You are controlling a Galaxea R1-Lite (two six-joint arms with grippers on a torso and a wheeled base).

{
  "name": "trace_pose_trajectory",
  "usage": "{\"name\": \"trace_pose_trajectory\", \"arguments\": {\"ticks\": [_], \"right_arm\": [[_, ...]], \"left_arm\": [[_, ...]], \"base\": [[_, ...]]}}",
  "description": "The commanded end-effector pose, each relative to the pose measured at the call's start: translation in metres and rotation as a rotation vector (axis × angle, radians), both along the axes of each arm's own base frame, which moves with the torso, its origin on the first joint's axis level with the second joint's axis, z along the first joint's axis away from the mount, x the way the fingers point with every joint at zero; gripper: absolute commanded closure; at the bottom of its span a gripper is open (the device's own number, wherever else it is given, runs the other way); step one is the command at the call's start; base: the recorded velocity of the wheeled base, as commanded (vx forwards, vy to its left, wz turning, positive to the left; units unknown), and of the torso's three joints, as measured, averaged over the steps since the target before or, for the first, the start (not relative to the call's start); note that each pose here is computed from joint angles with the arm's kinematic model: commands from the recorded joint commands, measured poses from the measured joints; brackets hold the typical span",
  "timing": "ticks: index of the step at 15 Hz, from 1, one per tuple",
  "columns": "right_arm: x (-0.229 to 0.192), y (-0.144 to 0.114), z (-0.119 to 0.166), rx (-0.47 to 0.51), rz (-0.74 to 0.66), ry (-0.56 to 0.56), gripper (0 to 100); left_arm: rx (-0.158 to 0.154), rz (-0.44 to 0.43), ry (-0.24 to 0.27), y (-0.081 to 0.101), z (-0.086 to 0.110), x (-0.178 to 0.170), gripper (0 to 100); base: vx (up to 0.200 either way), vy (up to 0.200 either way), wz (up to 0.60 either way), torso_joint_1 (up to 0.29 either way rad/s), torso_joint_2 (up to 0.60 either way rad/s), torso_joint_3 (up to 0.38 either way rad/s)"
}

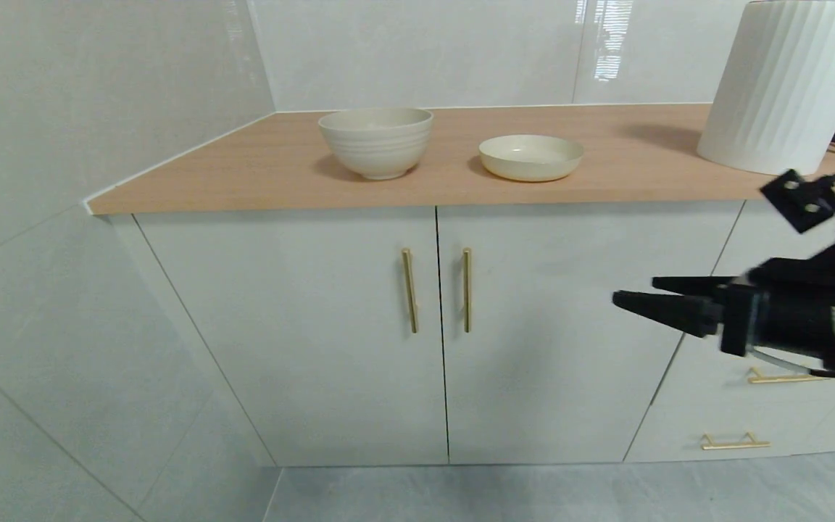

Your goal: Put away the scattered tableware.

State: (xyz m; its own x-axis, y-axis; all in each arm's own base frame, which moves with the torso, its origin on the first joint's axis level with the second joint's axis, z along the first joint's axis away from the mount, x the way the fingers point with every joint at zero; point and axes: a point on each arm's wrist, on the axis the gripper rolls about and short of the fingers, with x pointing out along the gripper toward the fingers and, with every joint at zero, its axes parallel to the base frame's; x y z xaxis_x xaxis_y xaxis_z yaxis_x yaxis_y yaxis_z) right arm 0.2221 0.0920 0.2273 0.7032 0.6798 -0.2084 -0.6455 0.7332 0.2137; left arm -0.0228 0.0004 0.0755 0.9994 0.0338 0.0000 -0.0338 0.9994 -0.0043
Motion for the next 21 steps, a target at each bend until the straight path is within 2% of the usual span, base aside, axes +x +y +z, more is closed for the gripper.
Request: {"name": "trace_pose_trajectory", "arguments": {"ticks": [1,5,9,12,16,21], "right_arm": [[0.064,0.052,-0.024,0.017,0.075,0.086,0],[0.090,0.082,-0.030,0.062,0.103,0.128,0],[0.105,0.115,-0.050,0.114,0.135,0.182,0],[0.115,0.140,-0.072,0.155,0.165,0.165,0],[0.130,0.152,-0.087,0.163,0.100,0.144,0],[0.133,0.153,-0.086,0.222,0.097,0.117,0]], "left_arm": [[0.000,0.001,0.000,0.000,0.000,0.000,0],[0.000,0.001,0.000,0.000,0.000,0.000,0],[0.000,0.001,0.000,0.000,0.000,0.000,0],[0.000,0.001,0.000,0.000,0.000,0.000,0],[0.000,0.001,0.000,0.000,0.000,0.000,0],[0.000,0.001,0.000,0.000,0.000,0.000,0]], "base": [[0.000,0.000,0.00,0.000,0.00,0.000],[0.000,0.000,0.00,0.000,0.00,0.000],[0.000,0.000,0.00,0.000,0.00,0.000],[0.000,0.000,0.00,0.000,0.00,0.000],[0.000,0.000,0.00,0.000,0.00,0.000],[0.000,0.000,0.00,0.000,0.00,0.000]]}}
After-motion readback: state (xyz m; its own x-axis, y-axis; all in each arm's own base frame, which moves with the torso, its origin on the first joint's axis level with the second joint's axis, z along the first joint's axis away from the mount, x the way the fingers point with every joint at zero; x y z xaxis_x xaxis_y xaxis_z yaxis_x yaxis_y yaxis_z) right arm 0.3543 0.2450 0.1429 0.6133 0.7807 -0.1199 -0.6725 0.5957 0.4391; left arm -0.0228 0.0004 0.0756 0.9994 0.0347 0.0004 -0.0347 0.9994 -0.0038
